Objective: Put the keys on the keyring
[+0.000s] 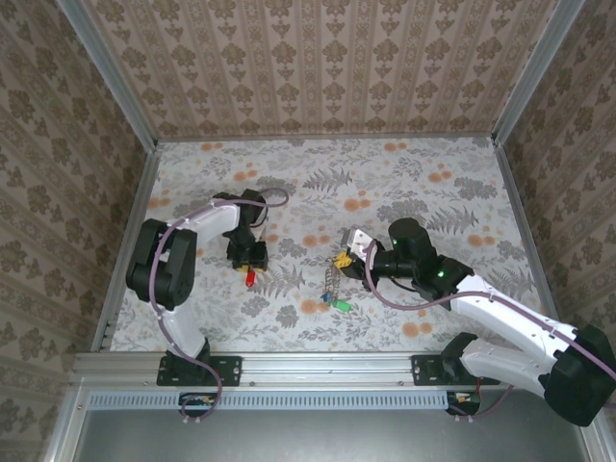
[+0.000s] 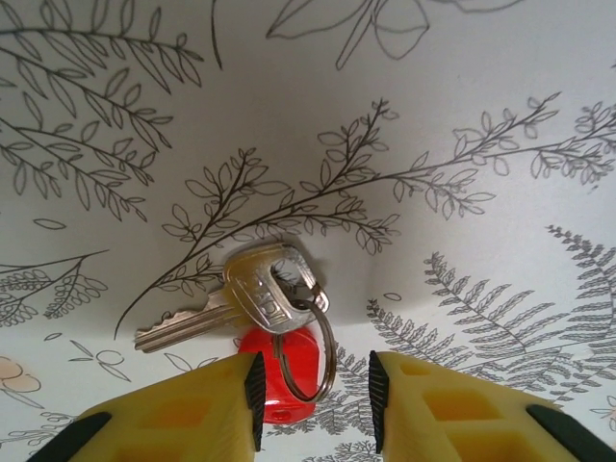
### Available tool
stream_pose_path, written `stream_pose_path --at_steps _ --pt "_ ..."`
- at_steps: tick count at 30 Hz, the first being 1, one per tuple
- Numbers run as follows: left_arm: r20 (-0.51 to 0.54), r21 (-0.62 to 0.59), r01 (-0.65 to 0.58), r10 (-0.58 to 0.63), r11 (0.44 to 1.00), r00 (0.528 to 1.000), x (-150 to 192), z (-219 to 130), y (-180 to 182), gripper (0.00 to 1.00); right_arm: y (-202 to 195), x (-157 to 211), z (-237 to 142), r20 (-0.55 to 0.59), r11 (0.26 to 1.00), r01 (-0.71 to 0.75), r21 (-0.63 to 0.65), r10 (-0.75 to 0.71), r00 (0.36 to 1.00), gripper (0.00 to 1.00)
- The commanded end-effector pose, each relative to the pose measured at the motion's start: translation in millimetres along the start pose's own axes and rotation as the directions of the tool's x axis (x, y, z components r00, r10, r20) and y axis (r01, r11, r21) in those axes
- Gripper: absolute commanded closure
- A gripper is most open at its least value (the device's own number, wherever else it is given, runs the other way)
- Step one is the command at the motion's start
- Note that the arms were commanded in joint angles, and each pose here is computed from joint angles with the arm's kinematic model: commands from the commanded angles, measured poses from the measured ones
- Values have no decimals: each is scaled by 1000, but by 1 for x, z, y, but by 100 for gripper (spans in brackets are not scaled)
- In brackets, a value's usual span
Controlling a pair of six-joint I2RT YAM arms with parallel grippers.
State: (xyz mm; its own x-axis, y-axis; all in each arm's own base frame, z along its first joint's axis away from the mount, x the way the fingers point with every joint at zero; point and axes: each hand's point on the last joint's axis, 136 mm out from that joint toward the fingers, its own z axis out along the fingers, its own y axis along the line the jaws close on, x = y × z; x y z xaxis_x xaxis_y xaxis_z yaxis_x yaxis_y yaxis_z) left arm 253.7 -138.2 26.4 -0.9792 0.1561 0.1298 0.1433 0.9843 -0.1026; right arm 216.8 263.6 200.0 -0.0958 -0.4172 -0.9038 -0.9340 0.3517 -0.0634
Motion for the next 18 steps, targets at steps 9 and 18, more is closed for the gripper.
stream_pose_path --at_steps 9,18 --pt "-19 -34 -102 101 994 995 2 -9 -16 100 0 -16 -1 69 1000 20 3 -20 997 100" --pt "301 233 -343 268 910 915 -4 -112 -91 100 -5 -9 -3 9 998 22 50 -22 1000 100"
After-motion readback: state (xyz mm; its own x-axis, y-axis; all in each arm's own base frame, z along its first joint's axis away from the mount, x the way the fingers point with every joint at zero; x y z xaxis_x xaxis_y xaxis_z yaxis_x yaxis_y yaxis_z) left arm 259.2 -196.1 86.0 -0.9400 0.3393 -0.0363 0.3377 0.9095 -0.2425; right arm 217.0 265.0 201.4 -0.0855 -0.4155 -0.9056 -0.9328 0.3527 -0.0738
